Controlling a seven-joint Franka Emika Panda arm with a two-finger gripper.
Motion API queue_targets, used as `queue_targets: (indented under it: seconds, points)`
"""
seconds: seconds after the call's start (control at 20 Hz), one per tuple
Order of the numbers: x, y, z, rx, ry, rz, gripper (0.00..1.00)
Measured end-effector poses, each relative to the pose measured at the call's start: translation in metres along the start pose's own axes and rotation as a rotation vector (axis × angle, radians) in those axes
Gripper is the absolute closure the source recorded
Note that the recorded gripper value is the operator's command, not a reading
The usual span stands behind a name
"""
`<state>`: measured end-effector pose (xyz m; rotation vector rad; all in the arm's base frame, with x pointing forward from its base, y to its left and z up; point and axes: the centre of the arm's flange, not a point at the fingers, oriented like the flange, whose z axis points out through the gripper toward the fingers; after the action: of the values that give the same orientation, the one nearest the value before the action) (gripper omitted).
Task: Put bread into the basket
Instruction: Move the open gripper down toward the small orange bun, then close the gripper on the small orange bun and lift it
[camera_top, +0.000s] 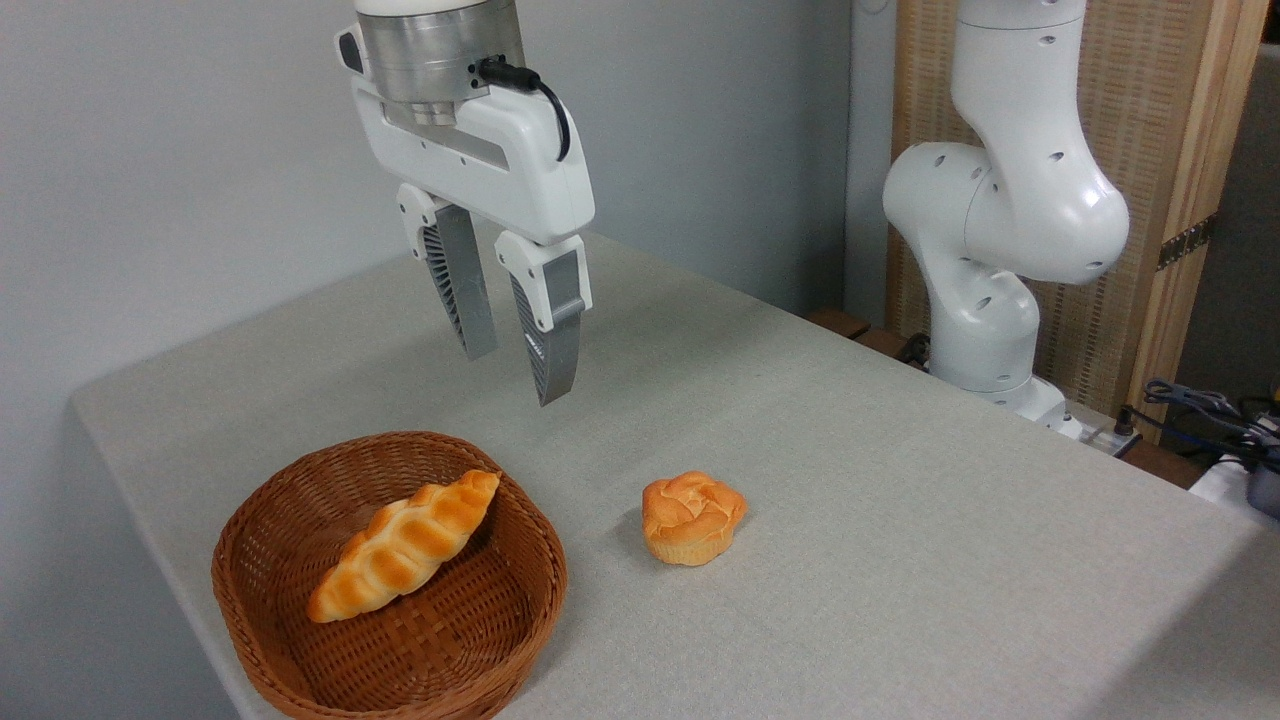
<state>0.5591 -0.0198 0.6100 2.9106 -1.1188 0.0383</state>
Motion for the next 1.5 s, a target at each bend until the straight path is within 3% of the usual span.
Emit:
queue_targets:
  seconds: [0.8, 1.2, 1.5]
  points:
    - [-0.001, -0.001, 0.003, -0.009, 0.001, 0.004, 0.00]
    - [-0.032, 0.013, 0.080, -0.031, -0.034, 0.159, 0.00]
    - [-0.060, 0.026, 0.149, -0.118, -0.128, 0.328, 0.00]
